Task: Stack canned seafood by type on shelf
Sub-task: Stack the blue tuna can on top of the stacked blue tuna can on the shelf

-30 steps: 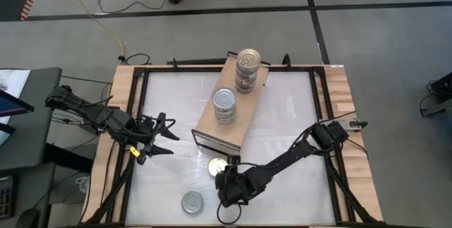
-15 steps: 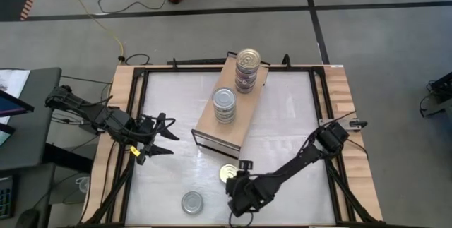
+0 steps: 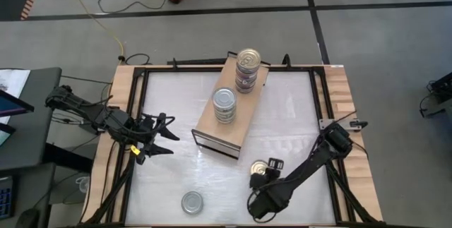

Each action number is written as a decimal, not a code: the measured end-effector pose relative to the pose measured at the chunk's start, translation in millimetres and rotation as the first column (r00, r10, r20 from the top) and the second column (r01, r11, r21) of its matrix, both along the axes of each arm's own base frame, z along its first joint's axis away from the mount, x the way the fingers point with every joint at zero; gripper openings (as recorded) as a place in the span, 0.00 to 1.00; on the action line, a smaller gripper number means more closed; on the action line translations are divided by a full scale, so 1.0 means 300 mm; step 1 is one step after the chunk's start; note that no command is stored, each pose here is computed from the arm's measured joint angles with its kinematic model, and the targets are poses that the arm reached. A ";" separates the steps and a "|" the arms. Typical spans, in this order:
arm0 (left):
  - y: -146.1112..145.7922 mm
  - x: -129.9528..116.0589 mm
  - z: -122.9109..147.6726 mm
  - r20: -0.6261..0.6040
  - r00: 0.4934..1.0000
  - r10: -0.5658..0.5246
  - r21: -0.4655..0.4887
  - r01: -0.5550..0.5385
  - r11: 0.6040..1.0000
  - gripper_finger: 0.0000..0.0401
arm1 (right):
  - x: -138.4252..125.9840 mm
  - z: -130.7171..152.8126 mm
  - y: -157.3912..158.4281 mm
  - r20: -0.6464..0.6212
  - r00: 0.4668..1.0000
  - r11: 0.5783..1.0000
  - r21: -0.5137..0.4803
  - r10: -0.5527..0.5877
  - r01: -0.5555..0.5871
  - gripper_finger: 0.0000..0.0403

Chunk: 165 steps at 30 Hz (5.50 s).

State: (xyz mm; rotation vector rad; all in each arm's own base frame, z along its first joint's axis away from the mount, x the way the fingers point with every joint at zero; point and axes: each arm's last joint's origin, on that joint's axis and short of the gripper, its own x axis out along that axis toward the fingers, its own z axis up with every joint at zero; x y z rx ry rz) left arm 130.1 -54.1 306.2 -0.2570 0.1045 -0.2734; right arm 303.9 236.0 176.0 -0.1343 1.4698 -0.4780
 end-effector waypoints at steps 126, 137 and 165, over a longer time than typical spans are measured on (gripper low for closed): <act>0.039 0.009 0.032 0.170 0.985 0.015 0.248 -0.057 0.967 0.56 | -0.253 0.152 -0.291 0.176 0.982 0.909 -0.394 -0.067 0.133 0.56; 0.155 0.004 0.048 0.241 0.961 0.133 0.359 -0.216 0.908 0.56 | -0.181 0.339 -0.497 0.260 0.965 0.843 -0.527 0.038 0.108 0.57; 0.239 0.101 0.264 0.177 0.984 0.033 0.173 -0.064 0.983 0.56 | -0.204 0.850 -0.680 0.305 0.920 0.652 -0.754 0.248 0.074 0.57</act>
